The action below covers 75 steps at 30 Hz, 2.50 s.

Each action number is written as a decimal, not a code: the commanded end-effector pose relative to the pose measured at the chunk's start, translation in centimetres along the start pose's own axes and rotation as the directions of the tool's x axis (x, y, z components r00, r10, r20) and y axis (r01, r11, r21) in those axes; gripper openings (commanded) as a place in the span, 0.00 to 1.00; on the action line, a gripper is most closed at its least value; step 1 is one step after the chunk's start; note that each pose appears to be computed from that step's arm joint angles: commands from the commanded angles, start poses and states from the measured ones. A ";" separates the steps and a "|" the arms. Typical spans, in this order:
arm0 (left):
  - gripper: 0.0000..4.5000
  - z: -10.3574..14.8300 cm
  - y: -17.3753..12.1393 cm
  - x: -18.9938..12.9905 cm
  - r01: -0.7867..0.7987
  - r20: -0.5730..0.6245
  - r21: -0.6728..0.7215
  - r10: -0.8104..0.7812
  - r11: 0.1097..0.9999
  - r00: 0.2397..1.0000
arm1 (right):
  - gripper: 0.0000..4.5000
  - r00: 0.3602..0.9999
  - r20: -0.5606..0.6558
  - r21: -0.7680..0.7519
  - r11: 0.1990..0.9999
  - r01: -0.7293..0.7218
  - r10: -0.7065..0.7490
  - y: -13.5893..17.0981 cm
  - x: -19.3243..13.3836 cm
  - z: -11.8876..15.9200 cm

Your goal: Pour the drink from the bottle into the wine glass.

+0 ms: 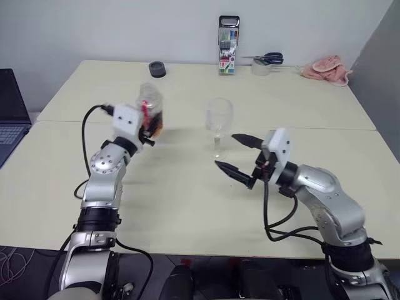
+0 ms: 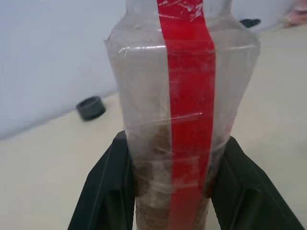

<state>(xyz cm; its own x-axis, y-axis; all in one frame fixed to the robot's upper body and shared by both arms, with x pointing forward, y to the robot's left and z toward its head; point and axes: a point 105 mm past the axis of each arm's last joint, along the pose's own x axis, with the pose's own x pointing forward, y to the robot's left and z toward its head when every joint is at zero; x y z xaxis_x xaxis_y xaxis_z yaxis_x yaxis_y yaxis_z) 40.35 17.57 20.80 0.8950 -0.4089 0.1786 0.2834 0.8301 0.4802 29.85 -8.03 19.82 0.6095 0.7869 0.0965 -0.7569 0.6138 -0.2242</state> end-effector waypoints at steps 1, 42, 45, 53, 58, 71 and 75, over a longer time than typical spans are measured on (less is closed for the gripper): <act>0.37 4.2 -0.2 1.3 0.048 0.118 0.166 -0.068 0.985 0.991 | 1.00 0.994 0.072 -0.057 0.995 0.080 -0.076 -1.6 -0.9 2.2; 0.37 9.1 1.7 5.2 -0.025 0.189 0.855 -0.266 0.517 0.945 | 1.00 1.000 0.023 0.004 1.000 0.015 -0.015 -0.8 -1.9 1.7; 0.37 9.3 1.6 5.3 -0.036 0.193 0.872 -0.274 0.488 0.942 | 1.00 1.000 0.022 0.005 1.000 0.015 -0.015 -0.7 -1.8 1.7; 0.37 9.8 1.9 5.5 -0.066 0.205 0.892 -0.270 0.447 0.941 | 1.00 1.000 0.021 0.012 1.000 0.012 -0.012 -0.5 -1.8 1.5; 0.37 9.9 2.1 5.6 -0.075 0.204 0.903 -0.268 0.423 0.942 | 1.00 1.000 0.021 0.016 1.000 0.017 -0.017 -0.6 -1.9 1.2; 0.37 10.4 2.5 5.8 -0.098 0.209 0.919 -0.260 0.382 0.943 | 1.00 0.996 0.083 0.022 1.000 0.019 -0.021 -0.6 -2.0 1.6; 0.37 10.6 2.6 5.9 -0.106 0.211 0.923 -0.256 0.371 0.943 | 1.00 0.996 0.087 0.018 1.000 0.013 -0.014 -0.5 -2.1 1.6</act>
<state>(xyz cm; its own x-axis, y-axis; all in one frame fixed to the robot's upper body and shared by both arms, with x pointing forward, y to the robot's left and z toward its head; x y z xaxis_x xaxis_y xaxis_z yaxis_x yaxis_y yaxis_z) 43.27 13.38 29.05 0.7247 -0.6726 0.1499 -0.2206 -0.0204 0.9752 29.01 -9.74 20.21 0.6123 0.7787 0.1364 -0.7574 0.6273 -0.1812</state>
